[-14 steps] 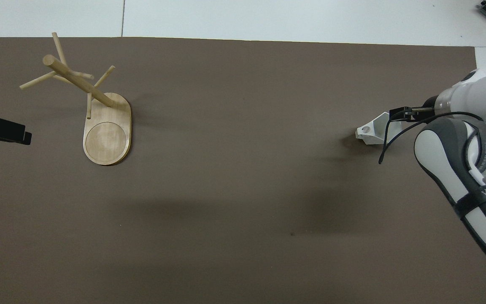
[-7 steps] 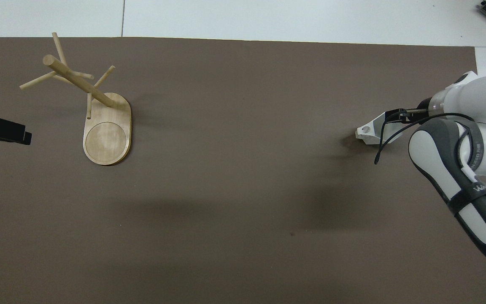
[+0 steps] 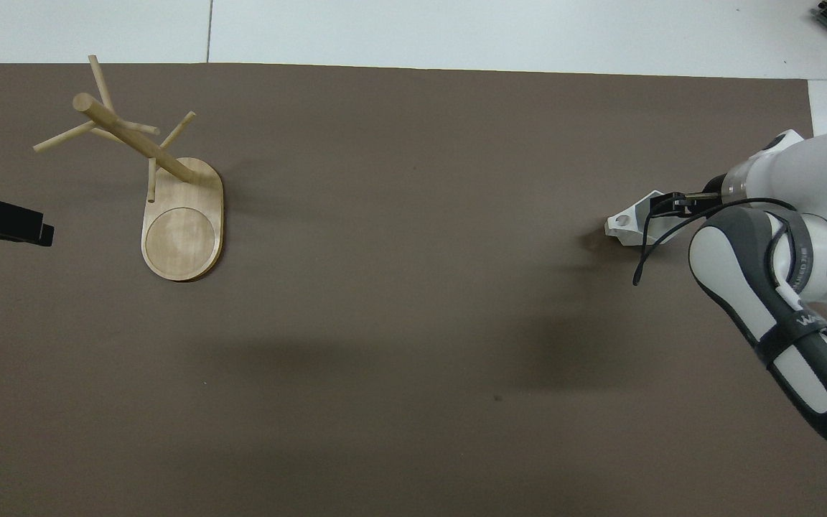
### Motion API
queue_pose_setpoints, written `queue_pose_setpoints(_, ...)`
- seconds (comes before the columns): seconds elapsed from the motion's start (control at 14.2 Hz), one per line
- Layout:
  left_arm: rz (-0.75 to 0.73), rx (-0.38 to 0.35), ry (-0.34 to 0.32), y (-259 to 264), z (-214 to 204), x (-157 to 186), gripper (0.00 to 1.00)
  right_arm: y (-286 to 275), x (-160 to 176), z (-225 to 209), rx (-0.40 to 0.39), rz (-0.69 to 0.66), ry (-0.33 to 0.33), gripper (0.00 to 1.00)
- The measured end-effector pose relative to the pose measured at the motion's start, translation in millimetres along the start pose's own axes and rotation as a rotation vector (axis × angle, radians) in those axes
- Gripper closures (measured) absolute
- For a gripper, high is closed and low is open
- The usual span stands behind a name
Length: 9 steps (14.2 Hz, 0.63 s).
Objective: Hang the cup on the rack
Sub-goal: 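Grasp the white cup with the right gripper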
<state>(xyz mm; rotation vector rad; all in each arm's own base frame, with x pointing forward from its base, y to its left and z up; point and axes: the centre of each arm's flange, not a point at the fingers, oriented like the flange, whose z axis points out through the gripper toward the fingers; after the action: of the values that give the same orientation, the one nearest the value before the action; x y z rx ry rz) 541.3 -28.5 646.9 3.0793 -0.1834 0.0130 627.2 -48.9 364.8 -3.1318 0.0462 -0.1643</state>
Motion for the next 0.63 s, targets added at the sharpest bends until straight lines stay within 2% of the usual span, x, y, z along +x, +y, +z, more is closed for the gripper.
queue_pose_setpoints(0.07, 0.000, 0.000, 0.000, 0.0, 0.0, 0.0, 0.00, 0.0, -0.1, 0.2, 0.000, 0.000, 0.000, 0.04)
queue_pose_setpoints(0.14, 0.000, 0.000, 0.000, 0.0, 0.0, 0.0, 0.00, -0.1, -0.2, 0.2, 0.000, 0.000, -0.001, 0.13)
queue_pose_setpoints(0.35, 0.000, 0.000, 0.000, 0.0, 0.0, 0.0, 0.00, -0.4, -0.2, 0.4, 0.000, -0.001, -0.001, 0.26)
queue_pose_setpoints(0.63, 0.000, 0.000, 0.000, 0.0, 0.0, 0.0, 0.00, -0.6, -0.3, 0.5, 0.000, -0.001, -0.001, 0.26)
